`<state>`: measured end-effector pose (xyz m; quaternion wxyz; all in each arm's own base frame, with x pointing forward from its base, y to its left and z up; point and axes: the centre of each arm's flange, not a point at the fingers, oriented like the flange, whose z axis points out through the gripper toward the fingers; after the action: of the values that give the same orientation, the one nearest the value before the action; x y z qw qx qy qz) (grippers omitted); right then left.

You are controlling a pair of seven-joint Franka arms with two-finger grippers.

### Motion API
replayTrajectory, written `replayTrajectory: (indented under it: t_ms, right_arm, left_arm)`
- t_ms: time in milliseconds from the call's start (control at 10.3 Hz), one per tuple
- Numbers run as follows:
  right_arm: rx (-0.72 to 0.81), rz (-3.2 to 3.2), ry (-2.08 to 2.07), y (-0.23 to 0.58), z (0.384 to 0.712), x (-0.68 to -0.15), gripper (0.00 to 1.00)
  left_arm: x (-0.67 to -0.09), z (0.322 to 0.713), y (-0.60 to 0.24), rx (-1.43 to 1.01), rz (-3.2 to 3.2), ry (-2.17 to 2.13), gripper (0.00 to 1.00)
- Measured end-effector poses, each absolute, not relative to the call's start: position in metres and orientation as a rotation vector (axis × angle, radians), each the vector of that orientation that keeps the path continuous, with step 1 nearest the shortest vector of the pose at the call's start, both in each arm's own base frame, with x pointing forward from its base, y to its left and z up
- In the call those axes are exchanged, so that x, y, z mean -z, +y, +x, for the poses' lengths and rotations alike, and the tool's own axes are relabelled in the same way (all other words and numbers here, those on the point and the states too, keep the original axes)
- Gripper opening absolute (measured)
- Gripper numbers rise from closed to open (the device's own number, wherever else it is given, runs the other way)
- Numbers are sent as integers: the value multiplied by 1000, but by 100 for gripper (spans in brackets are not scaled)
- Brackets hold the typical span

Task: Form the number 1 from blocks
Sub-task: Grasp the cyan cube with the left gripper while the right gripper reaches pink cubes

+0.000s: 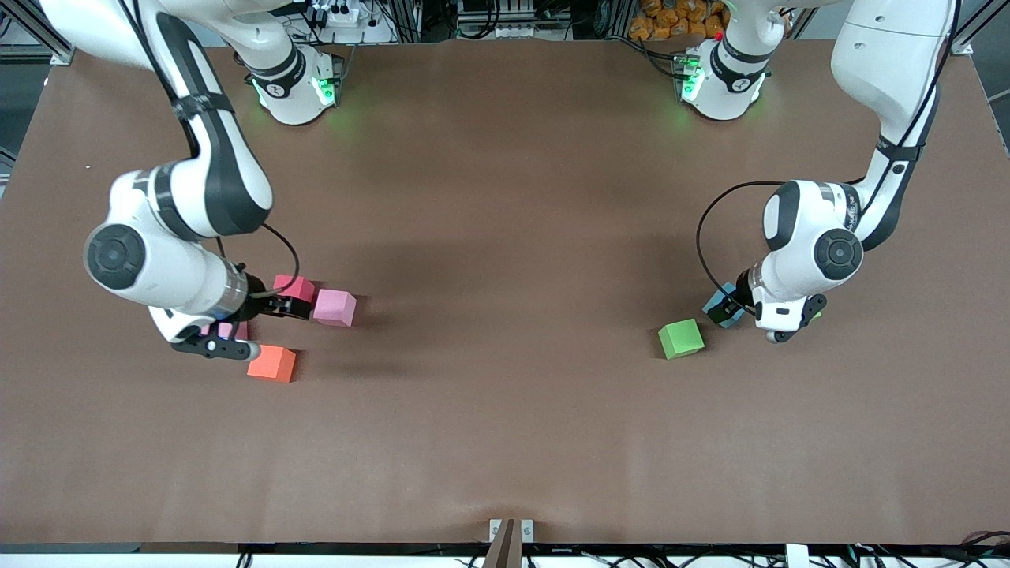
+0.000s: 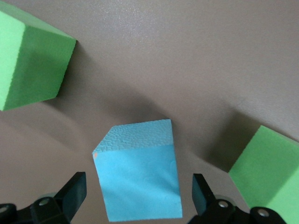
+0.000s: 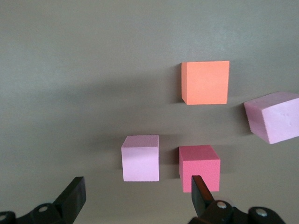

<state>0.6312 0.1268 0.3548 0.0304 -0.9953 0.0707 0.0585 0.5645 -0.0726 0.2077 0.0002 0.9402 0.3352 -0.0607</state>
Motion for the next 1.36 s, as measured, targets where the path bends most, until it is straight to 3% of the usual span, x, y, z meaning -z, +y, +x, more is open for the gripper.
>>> replayTrajectory:
  t_ms: [291,583,1068,1360]
  right_arm:
    - [-201,-3075,193,142,634,-316,100]
    - [-257,-3081,199,141,634,-283,100]
    - [-350,-3089,195,144,629,-242,100]
    - [-403,-3095,171,154,623,-219,100]
  left_arm:
    - [-196,561,-72,216,2958,1056,98]
    - [-194,561,-71,217,2957,1059,59]
    - [-232,565,-82,143,3025,960,59]
    - [-286,546,-151,144,3055,827,56]
